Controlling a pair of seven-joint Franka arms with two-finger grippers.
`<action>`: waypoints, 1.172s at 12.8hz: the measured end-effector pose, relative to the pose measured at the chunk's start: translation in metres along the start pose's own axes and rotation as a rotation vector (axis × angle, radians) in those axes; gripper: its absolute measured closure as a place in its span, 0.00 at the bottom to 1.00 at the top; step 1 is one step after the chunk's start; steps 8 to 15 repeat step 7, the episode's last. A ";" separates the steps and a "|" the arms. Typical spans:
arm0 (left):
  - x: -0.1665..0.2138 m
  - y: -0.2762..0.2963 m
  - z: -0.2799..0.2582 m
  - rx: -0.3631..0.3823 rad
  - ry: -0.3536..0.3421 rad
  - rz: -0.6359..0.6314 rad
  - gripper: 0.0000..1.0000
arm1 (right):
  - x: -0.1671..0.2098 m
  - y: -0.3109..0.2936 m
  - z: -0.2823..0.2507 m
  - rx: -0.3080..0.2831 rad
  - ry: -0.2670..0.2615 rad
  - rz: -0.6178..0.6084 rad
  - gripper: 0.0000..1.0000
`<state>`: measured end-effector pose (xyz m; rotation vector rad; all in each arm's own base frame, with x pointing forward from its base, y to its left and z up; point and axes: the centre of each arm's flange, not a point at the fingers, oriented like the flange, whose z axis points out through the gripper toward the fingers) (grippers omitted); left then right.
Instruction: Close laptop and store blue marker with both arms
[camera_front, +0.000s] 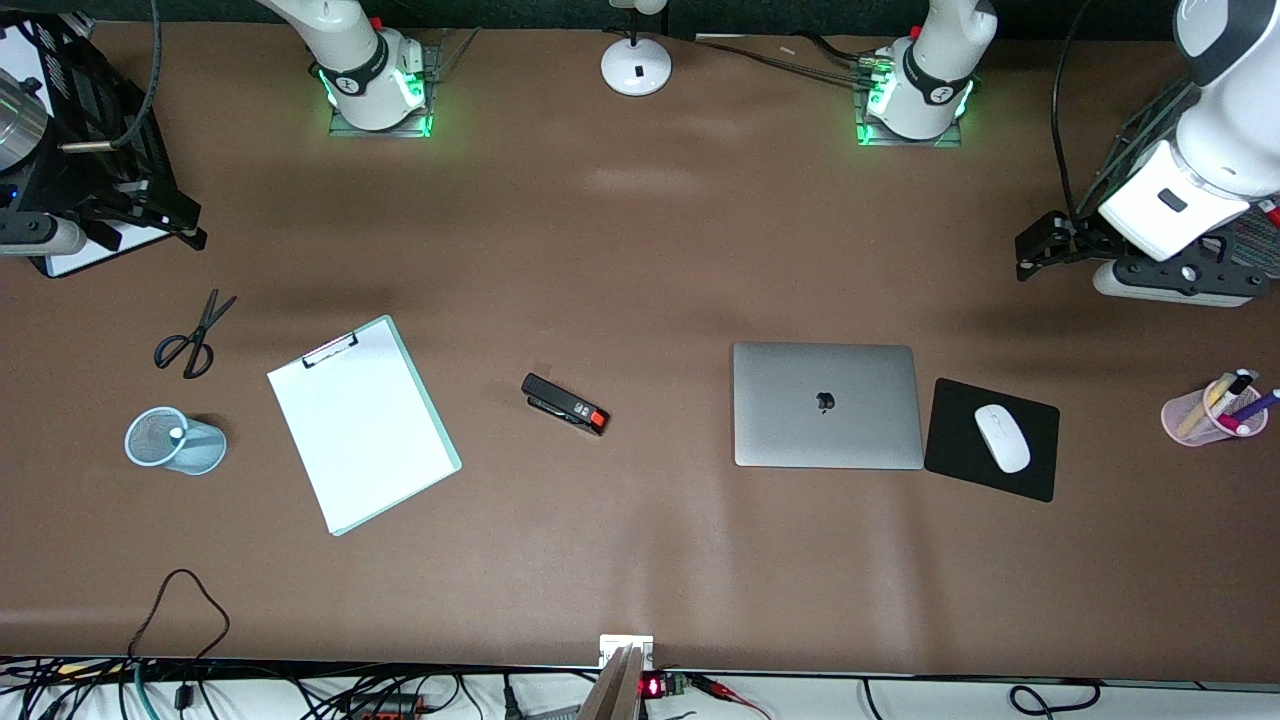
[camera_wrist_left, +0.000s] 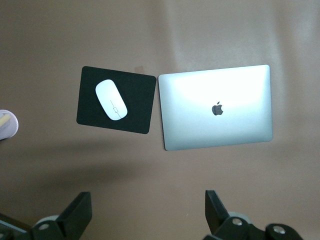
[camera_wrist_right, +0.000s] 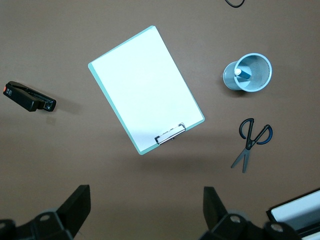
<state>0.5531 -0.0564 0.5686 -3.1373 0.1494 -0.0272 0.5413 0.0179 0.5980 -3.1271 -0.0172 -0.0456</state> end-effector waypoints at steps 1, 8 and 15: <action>-0.001 0.001 -0.002 0.000 0.003 0.002 0.00 | 0.001 0.000 0.000 0.000 0.001 0.000 0.00; -0.001 -0.001 -0.002 0.000 0.005 -0.001 0.00 | 0.005 -0.001 0.001 -0.002 0.008 0.000 0.00; -0.001 -0.001 -0.002 0.000 0.005 -0.001 0.00 | 0.005 -0.001 0.001 -0.002 0.008 0.000 0.00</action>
